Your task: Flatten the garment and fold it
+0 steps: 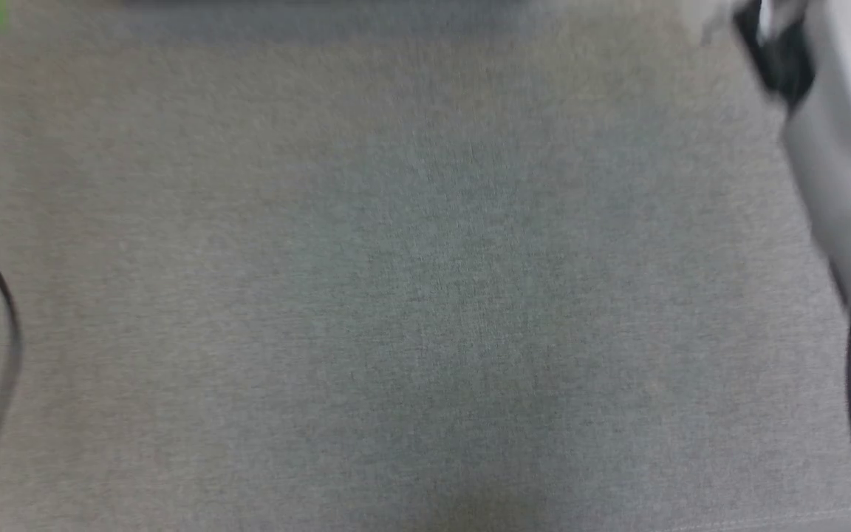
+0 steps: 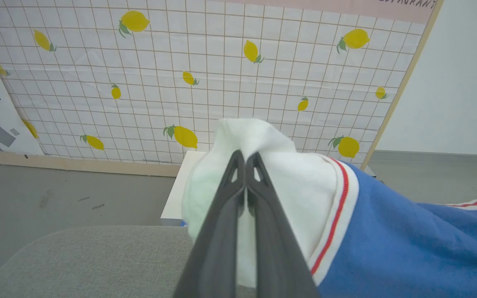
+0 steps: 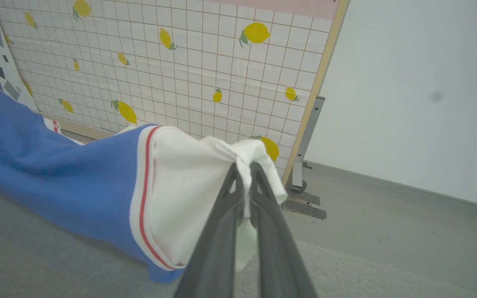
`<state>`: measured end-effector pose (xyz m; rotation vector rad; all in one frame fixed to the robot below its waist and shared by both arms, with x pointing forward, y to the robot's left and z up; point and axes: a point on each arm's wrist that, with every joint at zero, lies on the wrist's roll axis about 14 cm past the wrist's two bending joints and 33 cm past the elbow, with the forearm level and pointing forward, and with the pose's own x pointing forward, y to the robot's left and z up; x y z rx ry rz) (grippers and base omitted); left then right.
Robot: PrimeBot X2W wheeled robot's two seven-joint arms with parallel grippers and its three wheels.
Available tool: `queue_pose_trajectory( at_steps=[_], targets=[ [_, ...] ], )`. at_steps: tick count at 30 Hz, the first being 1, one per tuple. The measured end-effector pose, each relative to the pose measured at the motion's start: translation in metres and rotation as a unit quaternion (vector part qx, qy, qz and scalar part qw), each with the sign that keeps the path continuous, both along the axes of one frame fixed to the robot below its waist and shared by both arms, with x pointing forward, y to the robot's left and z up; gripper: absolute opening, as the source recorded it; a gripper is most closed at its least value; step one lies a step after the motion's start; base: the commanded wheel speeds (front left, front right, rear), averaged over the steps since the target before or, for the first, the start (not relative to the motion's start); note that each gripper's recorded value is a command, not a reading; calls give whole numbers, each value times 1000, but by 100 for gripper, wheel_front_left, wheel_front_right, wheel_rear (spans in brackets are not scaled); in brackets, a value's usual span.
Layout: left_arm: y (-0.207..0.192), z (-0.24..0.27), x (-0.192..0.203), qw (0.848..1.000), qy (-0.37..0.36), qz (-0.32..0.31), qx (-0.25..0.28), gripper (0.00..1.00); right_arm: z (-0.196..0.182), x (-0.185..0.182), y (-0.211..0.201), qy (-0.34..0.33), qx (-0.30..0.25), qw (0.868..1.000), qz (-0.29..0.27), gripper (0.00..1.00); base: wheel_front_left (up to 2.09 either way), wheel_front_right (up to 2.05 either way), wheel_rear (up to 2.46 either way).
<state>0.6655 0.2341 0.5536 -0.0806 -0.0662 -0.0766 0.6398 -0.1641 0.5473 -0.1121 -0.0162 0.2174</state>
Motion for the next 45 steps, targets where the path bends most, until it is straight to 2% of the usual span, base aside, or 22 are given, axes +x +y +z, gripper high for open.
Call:
queue_pose_trajectory(
  at_steps=[9, 19, 26, 33, 38, 45],
  targets=[
    [14, -27, -109, 999, 11, 30, -16, 0, -17, -94, -5, -1, 44, 999, 17, 0, 0, 0, 0],
    [15, -38, -214, 998, 40, 52, -21, 0, -22, -208, -13, 19, 89, 996, -15, 0, 0, 0, 0],
    [23, -51, -272, 993, 82, 85, -25, 0, -47, -281, -17, 82, 119, 987, -64, 0, 0, 0, 0],
    [30, -101, -337, 975, 179, 122, -46, 0, -95, -344, -37, 173, 128, 969, -121, 0, 0, 0, 0],
    [25, -136, -373, 960, 242, 130, -59, 0, -136, -382, -38, 247, 139, 949, -139, 0, 0, 0, 0],
    [24, -159, -394, 947, 279, 138, -76, 0, -183, -418, -22, 337, 161, 918, -136, 0, 0, 0, 0]
  ],
)
